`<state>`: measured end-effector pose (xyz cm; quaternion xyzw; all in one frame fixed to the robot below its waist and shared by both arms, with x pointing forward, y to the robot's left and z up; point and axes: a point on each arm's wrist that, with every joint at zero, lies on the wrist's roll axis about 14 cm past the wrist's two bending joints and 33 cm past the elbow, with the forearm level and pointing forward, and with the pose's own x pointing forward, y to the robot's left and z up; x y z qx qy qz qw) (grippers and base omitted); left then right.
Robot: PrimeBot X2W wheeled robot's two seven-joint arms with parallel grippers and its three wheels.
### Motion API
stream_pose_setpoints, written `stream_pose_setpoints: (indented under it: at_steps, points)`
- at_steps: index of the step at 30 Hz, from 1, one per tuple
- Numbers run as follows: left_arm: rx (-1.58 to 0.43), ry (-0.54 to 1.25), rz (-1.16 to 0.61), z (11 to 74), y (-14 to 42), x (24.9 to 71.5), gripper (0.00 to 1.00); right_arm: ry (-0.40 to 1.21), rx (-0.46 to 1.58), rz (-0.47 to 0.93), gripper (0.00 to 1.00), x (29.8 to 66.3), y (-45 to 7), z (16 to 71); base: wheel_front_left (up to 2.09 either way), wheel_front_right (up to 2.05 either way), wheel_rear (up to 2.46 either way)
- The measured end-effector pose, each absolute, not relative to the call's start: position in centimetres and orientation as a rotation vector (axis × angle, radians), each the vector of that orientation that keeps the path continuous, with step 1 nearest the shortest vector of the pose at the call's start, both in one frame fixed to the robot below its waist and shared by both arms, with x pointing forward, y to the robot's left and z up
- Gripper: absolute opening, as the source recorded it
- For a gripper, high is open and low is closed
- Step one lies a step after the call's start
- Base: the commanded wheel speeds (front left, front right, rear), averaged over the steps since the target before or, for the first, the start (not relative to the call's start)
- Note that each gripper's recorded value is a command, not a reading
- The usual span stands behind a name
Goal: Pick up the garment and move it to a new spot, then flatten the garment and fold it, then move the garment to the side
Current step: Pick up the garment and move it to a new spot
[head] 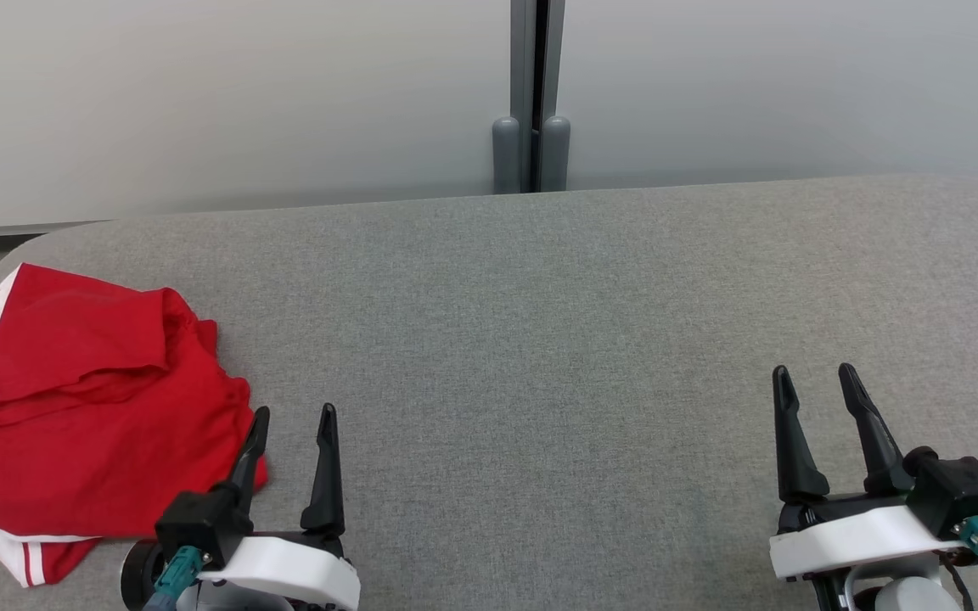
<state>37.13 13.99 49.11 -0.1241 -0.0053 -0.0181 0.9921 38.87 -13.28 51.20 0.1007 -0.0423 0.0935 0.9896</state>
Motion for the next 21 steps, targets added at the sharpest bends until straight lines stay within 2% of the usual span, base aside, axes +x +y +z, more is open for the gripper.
stream_pose_setpoints:
  at_steps: [21]
  points:
    - [-0.242, -0.002, -0.024, 48.7, 14.4, 36.7, 1.00, -0.074, 0.214, 0.216, 1.00, 39.4, -12.2, 50.9, 0.00, 0.00, 0.00]
